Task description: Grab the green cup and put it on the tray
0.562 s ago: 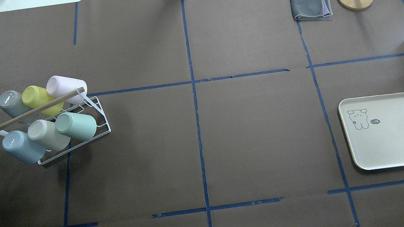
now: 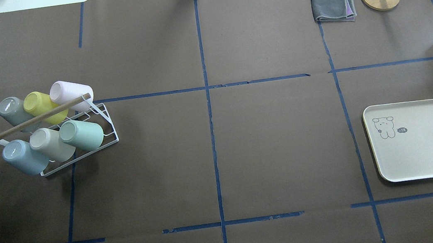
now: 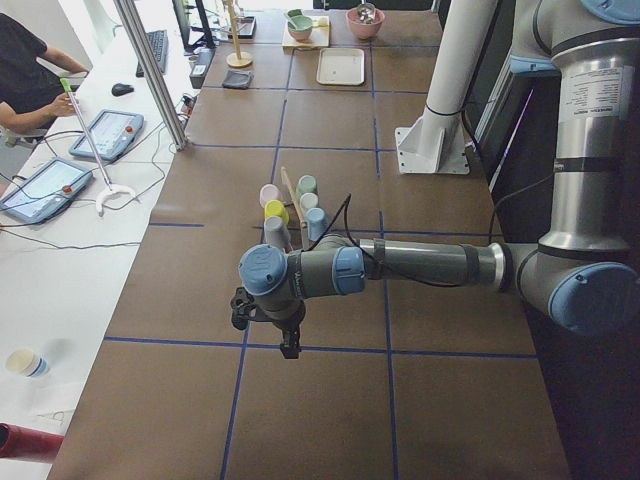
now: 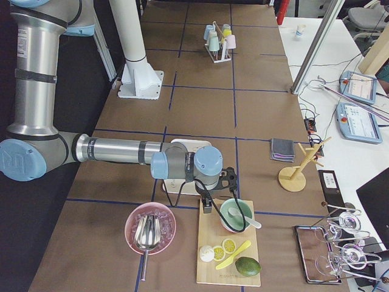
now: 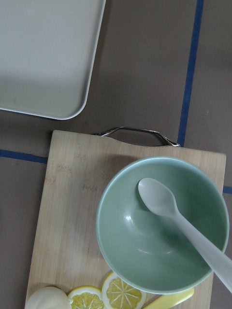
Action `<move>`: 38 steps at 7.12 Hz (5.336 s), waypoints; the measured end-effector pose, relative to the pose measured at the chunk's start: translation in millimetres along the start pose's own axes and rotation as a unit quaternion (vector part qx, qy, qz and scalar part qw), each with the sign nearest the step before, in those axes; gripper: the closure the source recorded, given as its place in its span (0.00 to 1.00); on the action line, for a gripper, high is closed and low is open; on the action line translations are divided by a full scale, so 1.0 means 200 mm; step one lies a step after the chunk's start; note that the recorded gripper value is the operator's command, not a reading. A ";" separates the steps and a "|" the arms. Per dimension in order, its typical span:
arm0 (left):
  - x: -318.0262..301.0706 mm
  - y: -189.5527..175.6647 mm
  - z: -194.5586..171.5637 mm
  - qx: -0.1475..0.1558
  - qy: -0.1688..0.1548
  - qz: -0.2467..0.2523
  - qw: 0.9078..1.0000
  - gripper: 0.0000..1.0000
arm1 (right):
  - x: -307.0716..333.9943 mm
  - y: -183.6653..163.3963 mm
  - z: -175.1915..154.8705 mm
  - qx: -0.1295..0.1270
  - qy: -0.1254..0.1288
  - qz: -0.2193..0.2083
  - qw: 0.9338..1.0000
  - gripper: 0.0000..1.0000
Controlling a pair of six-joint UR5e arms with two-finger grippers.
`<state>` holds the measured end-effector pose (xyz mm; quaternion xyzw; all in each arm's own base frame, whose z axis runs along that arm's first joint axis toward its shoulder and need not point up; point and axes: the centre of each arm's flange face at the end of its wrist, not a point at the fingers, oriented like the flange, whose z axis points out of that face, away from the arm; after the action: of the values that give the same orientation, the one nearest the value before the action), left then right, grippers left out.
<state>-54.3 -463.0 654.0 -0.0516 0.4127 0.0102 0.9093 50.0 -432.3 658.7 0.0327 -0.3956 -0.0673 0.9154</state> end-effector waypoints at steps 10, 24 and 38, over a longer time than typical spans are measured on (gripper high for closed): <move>-0.02 0.00 0.03 0.010 0.005 0.016 1.000 0.00 | -0.36 0.20 0.43 0.009 -0.033 0.034 0.999 0.05; 0.01 0.00 0.01 0.020 0.005 0.026 0.999 0.00 | -0.35 0.27 0.80 -0.020 -0.034 0.043 0.998 0.26; 0.04 0.00 0.00 0.024 0.026 0.028 0.999 0.00 | -1.15 -0.01 0.57 0.011 -0.106 0.065 0.992 1.00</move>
<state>-49.5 -462.9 647.7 -0.0182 0.4379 0.0248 0.8985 -189.1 -401.6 571.6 0.0102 -0.4926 -0.0065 0.8702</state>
